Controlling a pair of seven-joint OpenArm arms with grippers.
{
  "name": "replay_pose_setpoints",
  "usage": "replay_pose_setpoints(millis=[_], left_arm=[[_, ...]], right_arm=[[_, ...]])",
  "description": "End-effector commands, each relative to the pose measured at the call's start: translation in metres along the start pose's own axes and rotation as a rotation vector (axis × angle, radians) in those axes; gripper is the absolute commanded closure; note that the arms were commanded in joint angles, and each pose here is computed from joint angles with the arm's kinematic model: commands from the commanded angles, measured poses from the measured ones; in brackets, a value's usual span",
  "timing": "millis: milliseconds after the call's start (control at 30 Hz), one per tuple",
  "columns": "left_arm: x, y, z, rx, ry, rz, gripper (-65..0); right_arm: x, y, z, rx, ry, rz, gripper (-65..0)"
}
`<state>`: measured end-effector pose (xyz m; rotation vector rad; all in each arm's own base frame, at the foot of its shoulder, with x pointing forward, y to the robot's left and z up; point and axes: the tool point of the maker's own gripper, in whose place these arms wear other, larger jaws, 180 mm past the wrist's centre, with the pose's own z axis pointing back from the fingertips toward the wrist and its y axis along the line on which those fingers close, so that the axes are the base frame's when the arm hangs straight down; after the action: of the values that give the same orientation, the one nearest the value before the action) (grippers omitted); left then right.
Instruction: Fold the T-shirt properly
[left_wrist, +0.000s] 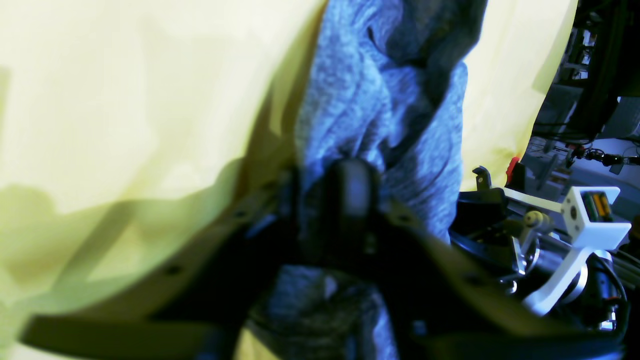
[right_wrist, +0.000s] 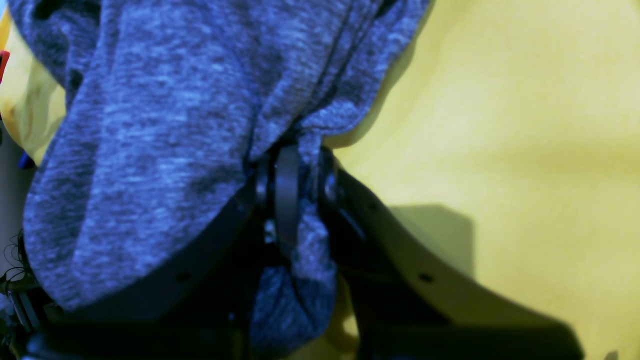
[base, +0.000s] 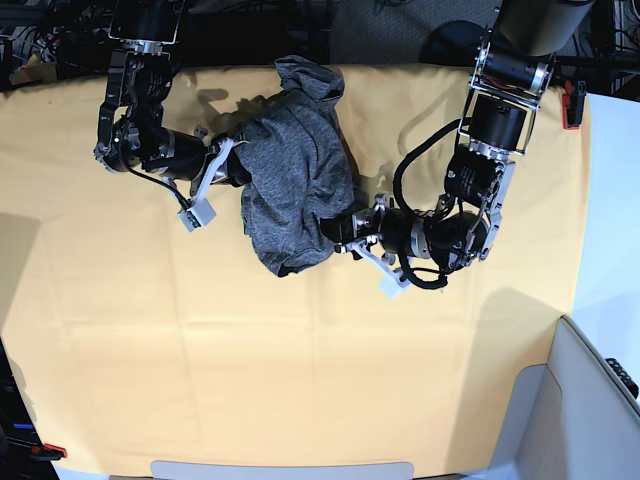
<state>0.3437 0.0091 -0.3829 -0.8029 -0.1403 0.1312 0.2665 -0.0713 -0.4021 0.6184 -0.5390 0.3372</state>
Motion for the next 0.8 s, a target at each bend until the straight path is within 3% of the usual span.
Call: replay_pose_setpoints(millis=[0, 167, 433, 667, 767], left_arm=[[0.014, -0.013, 0.01, -0.032, -0.027, -0.013, -19.6], [0.016, -0.009, 0.014, -0.022, -0.034, -0.01, -22.6], [0.029, -0.007, 0.027, -0.008, -0.063, -0.025, -22.6], [0.043, -0.01, 0.061, 0.021, -0.137, -0.12, -22.7], [0.049, -0.009, 0.079, 0.001, -0.19, -0.11, -22.7]], right_arm=[[-0.018, -0.001, -0.001, -0.014, 0.088, 0.009, -0.8], [-0.013, -0.013, 0.013, -0.06, 0.082, 0.052, -0.8], [0.019, -0.024, 0.048, -0.194, 0.002, 0.026, -0.8], [0.033, -0.03, 0.061, -0.244, -0.055, 0.011, -1.0], [0.033, -0.032, 0.062, -0.251, -0.056, -0.003, -1.0]])
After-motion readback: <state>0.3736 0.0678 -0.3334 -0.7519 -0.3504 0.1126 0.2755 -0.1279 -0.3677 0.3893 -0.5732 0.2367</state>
